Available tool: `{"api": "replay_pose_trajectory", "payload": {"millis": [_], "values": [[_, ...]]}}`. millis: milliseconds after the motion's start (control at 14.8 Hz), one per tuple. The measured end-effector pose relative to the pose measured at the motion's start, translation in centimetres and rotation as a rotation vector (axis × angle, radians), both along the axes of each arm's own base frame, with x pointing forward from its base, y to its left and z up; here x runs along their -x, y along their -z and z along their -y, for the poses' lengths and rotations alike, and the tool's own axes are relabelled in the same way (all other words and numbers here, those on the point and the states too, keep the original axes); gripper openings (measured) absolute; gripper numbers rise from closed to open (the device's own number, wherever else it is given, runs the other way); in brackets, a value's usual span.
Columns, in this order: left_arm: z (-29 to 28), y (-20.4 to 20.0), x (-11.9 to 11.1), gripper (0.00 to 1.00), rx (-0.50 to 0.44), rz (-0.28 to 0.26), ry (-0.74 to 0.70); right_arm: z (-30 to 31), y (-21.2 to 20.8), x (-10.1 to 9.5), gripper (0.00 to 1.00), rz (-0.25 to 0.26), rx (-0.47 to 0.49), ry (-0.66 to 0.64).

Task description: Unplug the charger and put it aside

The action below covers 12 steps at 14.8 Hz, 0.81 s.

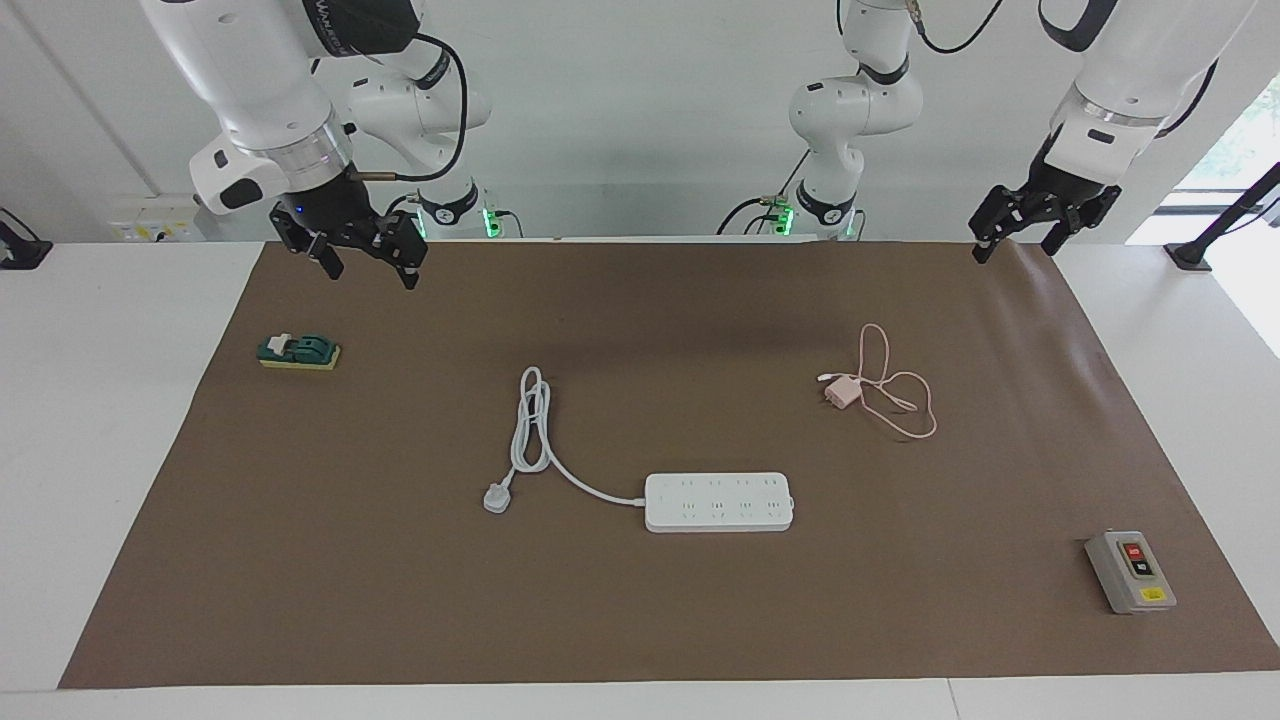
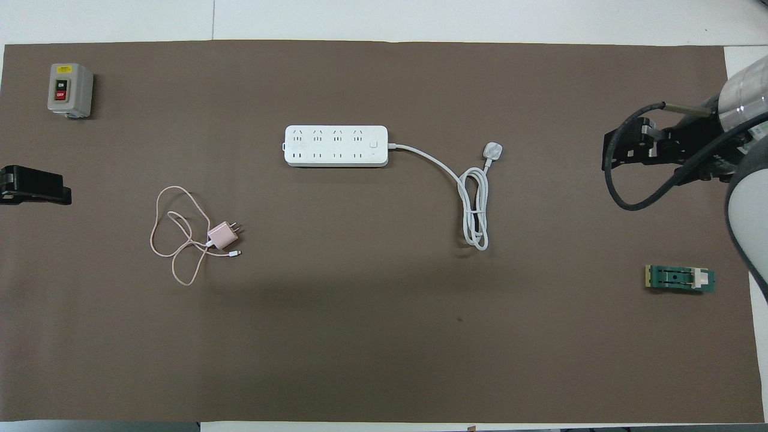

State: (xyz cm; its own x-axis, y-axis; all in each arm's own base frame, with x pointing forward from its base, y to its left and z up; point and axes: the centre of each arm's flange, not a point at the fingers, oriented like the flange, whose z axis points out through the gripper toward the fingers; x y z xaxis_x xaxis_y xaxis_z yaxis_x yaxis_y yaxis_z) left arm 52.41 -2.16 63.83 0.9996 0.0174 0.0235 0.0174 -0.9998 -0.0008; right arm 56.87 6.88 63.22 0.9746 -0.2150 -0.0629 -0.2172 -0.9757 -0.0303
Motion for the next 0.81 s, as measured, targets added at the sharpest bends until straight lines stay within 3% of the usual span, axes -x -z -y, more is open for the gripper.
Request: {"api": "replay_pose_trajectory", "payload": {"millis": [337, 809], "values": [[0.5, 0.2, 0.0, 1.00, 0.003, -0.004, 0.045, 0.5, -0.5, 1.4, 1.00, -0.005, -0.001, 0.005], [0.7, 0.4, 0.3, 1.00, 0.003, -0.032, 0.055, 0.8, -0.3, 1.8, 1.00, -0.014, -0.001, 0.009]]}}
